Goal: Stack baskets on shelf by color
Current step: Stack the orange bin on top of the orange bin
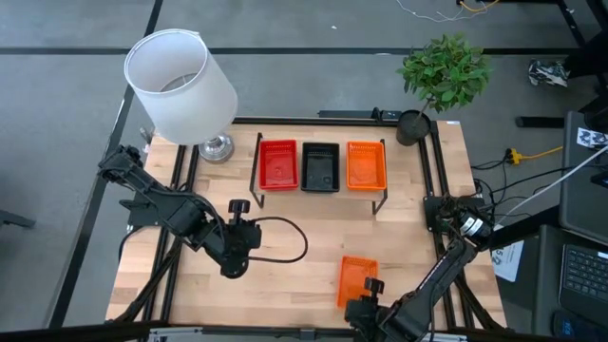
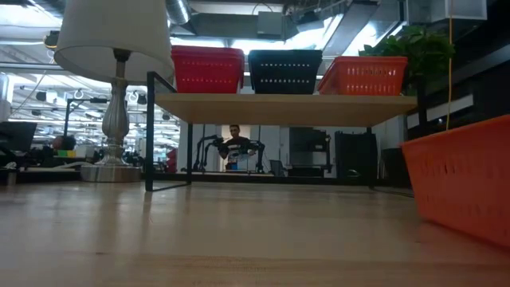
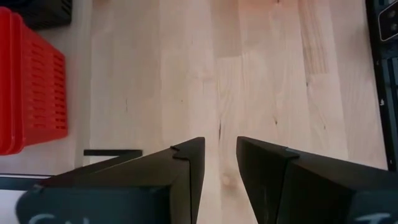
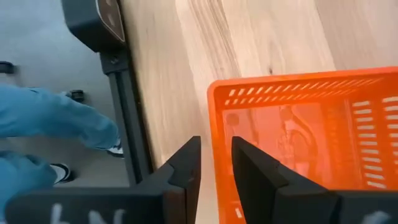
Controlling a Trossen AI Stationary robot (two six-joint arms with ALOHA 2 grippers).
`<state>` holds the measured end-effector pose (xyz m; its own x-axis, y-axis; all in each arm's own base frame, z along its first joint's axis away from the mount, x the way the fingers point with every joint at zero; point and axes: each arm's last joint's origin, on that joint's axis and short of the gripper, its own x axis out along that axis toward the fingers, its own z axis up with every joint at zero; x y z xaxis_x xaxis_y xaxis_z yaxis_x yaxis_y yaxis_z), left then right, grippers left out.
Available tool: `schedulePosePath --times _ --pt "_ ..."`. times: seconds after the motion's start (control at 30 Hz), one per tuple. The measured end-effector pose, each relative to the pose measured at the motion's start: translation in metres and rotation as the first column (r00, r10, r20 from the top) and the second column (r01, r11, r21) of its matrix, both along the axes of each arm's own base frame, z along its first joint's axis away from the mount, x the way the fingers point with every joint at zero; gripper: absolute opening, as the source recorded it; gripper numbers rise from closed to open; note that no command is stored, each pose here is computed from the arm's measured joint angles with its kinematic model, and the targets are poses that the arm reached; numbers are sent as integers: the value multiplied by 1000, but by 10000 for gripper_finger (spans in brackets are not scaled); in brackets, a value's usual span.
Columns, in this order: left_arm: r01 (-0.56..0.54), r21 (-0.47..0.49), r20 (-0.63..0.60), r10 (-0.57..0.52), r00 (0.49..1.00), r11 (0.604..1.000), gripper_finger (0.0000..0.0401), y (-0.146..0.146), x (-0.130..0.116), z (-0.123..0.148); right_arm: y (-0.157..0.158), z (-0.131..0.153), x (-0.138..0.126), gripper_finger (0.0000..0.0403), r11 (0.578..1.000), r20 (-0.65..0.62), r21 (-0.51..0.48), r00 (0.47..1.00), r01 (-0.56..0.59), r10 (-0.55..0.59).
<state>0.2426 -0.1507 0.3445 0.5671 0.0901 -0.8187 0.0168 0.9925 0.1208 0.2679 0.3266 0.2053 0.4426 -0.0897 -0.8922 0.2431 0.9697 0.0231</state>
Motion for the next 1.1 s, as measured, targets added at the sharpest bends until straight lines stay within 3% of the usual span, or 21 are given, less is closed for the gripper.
schedulePosePath --times 0.13,0.53,0.97,1.1 --pt "0 0 0 0 1000 1000 85 0 0 0 1 -1 -2 89 999 -62 47 998 -15 18" --pt "1 0 0 -1 1000 1000 85 0 0 0 -2 -5 0 90 1000 -82 18 997 -7 8" --pt "2 2 0 -2 1000 1000 85 0 0 0 1 -41 7 89 1000 -175 -23 985 -2 -2" --pt "2 2 0 -2 1000 1000 85 0 0 0 -3 -46 13 60 998 -177 -17 982 58 -60"
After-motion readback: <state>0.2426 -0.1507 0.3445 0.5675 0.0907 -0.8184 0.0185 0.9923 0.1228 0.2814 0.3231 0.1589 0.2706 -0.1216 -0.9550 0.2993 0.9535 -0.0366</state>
